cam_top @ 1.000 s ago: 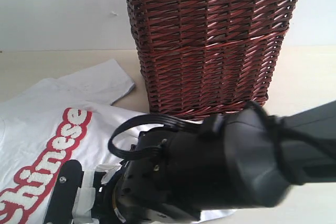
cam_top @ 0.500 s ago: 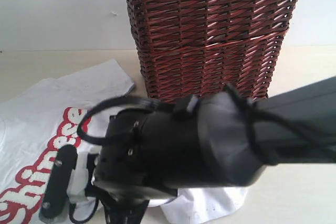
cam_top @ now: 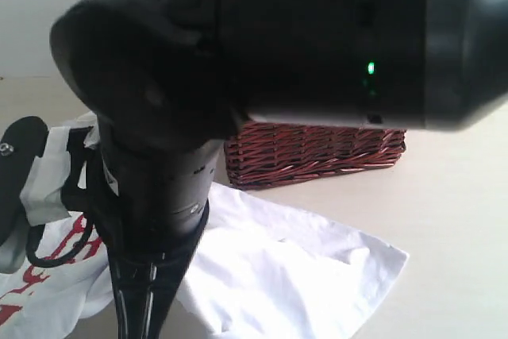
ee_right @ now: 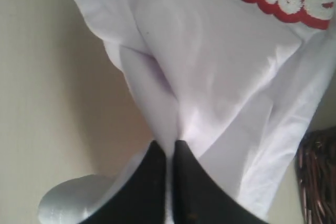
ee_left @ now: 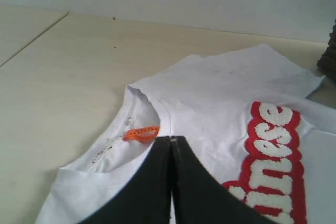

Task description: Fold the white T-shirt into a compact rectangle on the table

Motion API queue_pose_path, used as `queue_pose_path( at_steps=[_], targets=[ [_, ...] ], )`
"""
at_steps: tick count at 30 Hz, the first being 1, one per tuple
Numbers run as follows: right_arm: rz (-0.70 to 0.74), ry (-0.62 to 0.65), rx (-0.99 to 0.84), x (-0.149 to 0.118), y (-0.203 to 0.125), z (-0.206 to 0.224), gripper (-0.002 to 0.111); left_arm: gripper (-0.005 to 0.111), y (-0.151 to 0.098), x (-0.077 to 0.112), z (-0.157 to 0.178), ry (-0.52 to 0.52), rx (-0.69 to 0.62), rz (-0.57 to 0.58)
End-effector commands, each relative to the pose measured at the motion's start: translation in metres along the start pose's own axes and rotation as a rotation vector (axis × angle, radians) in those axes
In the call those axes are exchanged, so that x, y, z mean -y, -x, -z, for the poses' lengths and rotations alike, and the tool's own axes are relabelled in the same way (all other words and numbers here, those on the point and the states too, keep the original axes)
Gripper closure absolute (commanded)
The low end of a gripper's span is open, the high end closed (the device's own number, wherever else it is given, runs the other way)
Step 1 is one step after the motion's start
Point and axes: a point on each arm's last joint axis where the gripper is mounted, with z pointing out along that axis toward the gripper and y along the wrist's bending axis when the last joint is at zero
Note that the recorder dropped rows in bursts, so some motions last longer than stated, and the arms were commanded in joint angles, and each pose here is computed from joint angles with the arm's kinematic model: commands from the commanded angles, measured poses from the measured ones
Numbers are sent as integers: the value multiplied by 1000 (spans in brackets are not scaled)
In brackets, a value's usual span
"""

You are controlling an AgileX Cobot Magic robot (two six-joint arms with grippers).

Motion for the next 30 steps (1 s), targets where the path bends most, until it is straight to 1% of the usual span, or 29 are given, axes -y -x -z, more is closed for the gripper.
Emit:
queue_pose_path(
  at_steps=[1, 3, 4, 6, 8, 10, 11, 12, 14, 15, 17, 19, 20, 24, 27, 28, 30],
  targets=[
    [-10, 96, -72, 1, -9, 4, 108, 107, 1, 0, 1, 0, 15, 5],
    [-29, 102, -97, 4, -10, -4, 107, 107, 1, 0, 1, 0, 15, 5],
    [-46, 98, -102, 5, -9, -8, 103, 107, 1, 0, 1, 0, 15, 5],
    [-63, 59, -111, 9, -9, -15, 93, 107, 1, 0, 1, 0, 15, 5],
    [-88, 15, -113, 13, -7, -21, 77, 107, 1, 0, 1, 0, 15, 5],
    [-99, -6, -122, 15, -8, -23, 65, 107, 1, 0, 1, 0, 15, 5],
    [-111, -12, -126, 16, -8, -24, 62, 107, 1, 0, 1, 0, 15, 5],
    [-130, -24, -130, 17, -8, -24, 62, 107, 1, 0, 1, 0, 15, 5],
    [-223, -68, -144, 20, -10, -22, 64, 107, 1, 0, 1, 0, 15, 5],
    [-259, -71, -153, 20, -11, -21, 66, 107, 1, 0, 1, 0, 15, 5],
    [-283, 3, -161, 11, -13, -16, 71, 107, 1, 0, 1, 0, 15, 5],
    [-259, 111, -137, -5, -12, -13, 72, 107, 1, 0, 1, 0, 15, 5],
    [-254, 145, -130, -15, -11, -12, 72, 107, 1, 0, 1, 0, 15, 5],
    [-90, 150, -211, -56, -22, -21, 71, 107, 1, 0, 1, 0, 15, 5],
    [5, 148, -286, -80, -34, -36, 65, 107, 1, 0, 1, 0, 15, 5],
    [19, 154, -300, -87, -37, -43, 63, 107, 1, 0, 1, 0, 15, 5],
    [-28, 152, -323, -92, -44, -55, 62, 107, 1, 0, 1, 0, 15, 5]
  ],
)
